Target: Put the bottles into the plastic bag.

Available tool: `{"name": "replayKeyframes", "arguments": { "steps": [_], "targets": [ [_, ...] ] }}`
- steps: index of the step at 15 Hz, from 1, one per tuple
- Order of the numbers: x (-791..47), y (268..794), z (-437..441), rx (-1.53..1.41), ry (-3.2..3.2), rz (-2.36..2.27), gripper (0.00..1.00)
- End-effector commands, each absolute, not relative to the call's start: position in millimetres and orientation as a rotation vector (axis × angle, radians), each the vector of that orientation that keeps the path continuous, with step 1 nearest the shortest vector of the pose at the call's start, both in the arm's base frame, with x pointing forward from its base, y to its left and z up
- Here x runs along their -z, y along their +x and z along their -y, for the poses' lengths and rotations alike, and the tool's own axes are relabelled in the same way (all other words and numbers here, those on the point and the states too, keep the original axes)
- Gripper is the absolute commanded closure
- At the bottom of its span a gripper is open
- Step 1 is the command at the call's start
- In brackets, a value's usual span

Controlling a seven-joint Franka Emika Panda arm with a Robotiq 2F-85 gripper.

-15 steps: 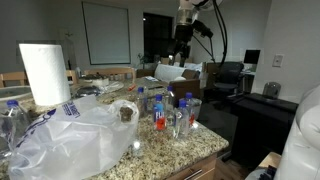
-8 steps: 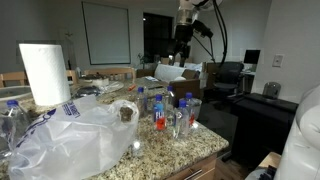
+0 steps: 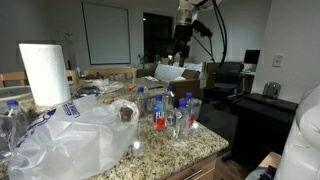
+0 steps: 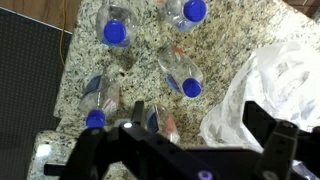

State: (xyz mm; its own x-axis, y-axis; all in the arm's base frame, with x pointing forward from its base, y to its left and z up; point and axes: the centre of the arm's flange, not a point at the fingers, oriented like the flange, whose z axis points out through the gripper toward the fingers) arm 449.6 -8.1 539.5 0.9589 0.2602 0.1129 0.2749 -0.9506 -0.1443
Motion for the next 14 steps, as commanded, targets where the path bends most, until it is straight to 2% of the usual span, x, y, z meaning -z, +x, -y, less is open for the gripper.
{"name": "replayKeyframes", "arguments": {
  "steps": [1,6,14],
  "targets": [
    [-535,460,-15,0.244,-2.927,0.35,0.0],
    [-494,483,-57,0.296,-2.888,0.215,0.0],
    [-396,511,-52,0.035,-2.986,-0.109,0.0]
  ]
}}
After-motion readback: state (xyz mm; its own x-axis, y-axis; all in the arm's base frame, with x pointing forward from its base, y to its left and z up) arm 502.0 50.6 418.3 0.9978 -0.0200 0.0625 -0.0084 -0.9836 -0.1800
